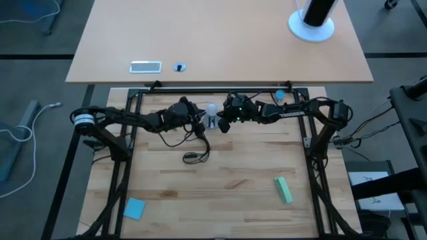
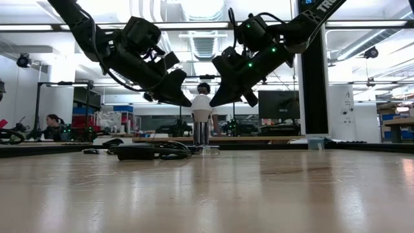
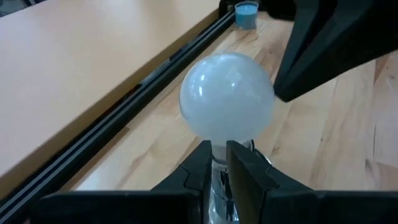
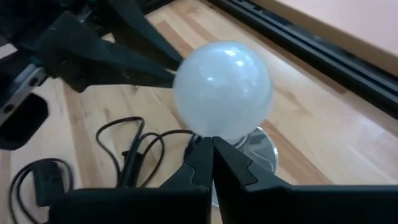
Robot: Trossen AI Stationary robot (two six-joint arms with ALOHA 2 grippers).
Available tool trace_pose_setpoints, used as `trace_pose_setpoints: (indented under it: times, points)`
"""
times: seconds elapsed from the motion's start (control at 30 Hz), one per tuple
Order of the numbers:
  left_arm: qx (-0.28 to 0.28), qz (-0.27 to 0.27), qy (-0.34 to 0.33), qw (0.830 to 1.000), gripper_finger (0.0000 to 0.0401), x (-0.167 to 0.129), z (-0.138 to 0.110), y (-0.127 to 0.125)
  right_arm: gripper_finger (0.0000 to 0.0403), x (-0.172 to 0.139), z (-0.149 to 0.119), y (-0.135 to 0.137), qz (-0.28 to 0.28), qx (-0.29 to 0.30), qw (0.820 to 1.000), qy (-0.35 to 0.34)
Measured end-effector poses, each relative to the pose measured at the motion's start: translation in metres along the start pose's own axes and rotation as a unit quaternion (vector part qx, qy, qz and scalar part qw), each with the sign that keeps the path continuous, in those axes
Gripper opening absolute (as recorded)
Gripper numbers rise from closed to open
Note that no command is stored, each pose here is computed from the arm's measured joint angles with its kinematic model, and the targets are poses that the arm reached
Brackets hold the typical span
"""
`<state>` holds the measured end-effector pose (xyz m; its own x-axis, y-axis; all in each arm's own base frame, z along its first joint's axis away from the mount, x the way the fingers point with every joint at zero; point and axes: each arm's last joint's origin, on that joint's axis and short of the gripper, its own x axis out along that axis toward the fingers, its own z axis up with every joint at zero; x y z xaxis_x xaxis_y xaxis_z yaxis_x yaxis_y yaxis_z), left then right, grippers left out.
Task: Screw lightbulb
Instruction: Insert the lightbulb into the lamp
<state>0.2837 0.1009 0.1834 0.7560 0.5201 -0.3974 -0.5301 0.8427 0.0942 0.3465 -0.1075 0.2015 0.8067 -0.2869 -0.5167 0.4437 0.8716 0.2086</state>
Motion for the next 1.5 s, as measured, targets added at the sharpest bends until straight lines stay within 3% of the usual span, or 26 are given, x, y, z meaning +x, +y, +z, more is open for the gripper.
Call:
trace_pose_setpoints:
  times: [0.17,0.3,0.47,0.7,1.17,1.5]
  points:
    - [-0.001,0.018,0.026,1.000,0.0041,0.000,-0.005,0.001,0.0000,-0.002,-0.003,0.000,-0.007,-0.004,1.000,0.017]
    - [-0.012,0.015,0.039,0.999,0.0041,-0.001,-0.007,0.001,0.0000,-0.007,-0.005,-0.005,-0.053,-0.006,0.998,0.034]
    - [-0.025,-0.055,0.003,0.998,0.0041,-0.001,0.000,-0.004,0.0000,-0.005,-0.001,-0.014,-0.076,-0.013,0.997,0.019]
    - [-0.029,-0.059,-0.018,0.998,0.0041,-0.001,0.004,-0.004,0.0000,-0.003,0.006,-0.015,-0.044,-0.011,0.999,-0.013]
    - [-0.030,-0.031,0.006,0.999,0.0041,-0.002,0.001,-0.002,0.0000,-0.003,0.003,-0.004,0.008,-0.024,1.000,-0.001]
    - [-0.018,-0.023,0.007,1.000,0.0041,-0.008,0.005,0.003,0.0000,-0.006,0.006,-0.020,-0.066,-0.012,0.998,-0.002]
